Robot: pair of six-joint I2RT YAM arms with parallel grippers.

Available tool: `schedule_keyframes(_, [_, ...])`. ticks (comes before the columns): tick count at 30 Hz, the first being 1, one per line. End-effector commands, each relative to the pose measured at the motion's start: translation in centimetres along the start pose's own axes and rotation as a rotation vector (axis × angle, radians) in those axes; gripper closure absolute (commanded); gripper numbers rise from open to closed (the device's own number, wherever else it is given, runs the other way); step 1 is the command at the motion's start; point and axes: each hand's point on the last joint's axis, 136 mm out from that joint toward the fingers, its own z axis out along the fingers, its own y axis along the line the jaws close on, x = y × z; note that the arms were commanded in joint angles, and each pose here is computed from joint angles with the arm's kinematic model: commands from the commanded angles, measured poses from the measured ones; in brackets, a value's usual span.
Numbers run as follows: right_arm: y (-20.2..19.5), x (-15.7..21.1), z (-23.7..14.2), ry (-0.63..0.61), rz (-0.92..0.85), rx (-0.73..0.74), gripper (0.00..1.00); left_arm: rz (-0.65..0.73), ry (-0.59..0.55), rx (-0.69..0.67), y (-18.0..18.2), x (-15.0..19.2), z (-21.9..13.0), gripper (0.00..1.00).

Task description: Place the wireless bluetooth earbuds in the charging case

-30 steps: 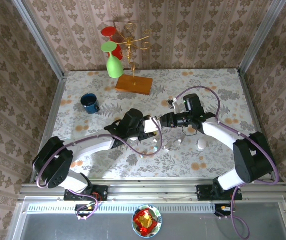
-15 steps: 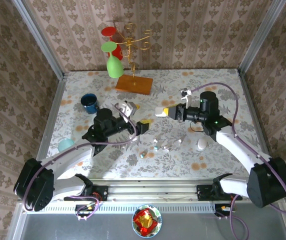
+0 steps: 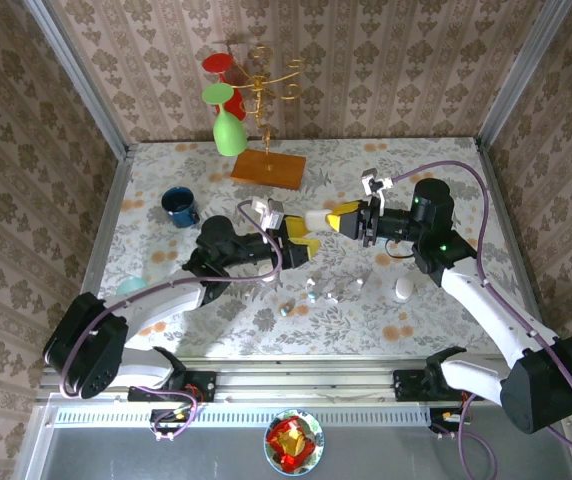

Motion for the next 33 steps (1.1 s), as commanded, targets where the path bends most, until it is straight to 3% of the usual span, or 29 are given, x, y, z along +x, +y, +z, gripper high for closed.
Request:
schedule_keyframes(1, [2.5,-1.5,-0.4,-0.031,-0.075,-0.091,0.87,0.060,-0.102,0.103,-2.1,-3.4,0.3,0.49])
schedule_keyframes(8, [2.8,-1.1,-0.6,-0.023,-0.096,-0.102,0.86,0.091,-0.099,0.121,-2.4,-3.0,0.4,0.68])
schedule_keyframes(17, [2.8,-0.5,-0.3,-0.001,-0.084,-0.118,0.86,0.086,-0.102,0.158,-3.2,-3.2,0.7,0.67])
schedule_keyframes(24, [2.5,0.0,-0.3,0.011,-0.080,-0.108,0.86,0.084,-0.110,0.190,-3.8,-3.7,0.8,0.72])
schedule_keyframes(27, [2.3,0.2,-0.3,0.018,-0.077,-0.101,0.86,0.085,-0.107,0.191,-3.8,-3.7,0.8,0.67])
schedule_keyframes(33, [2.2,0.5,-0.2,0.023,-0.079,-0.100,0.86,0.084,-0.106,0.189,-3.7,-3.8,0.9,0.66])
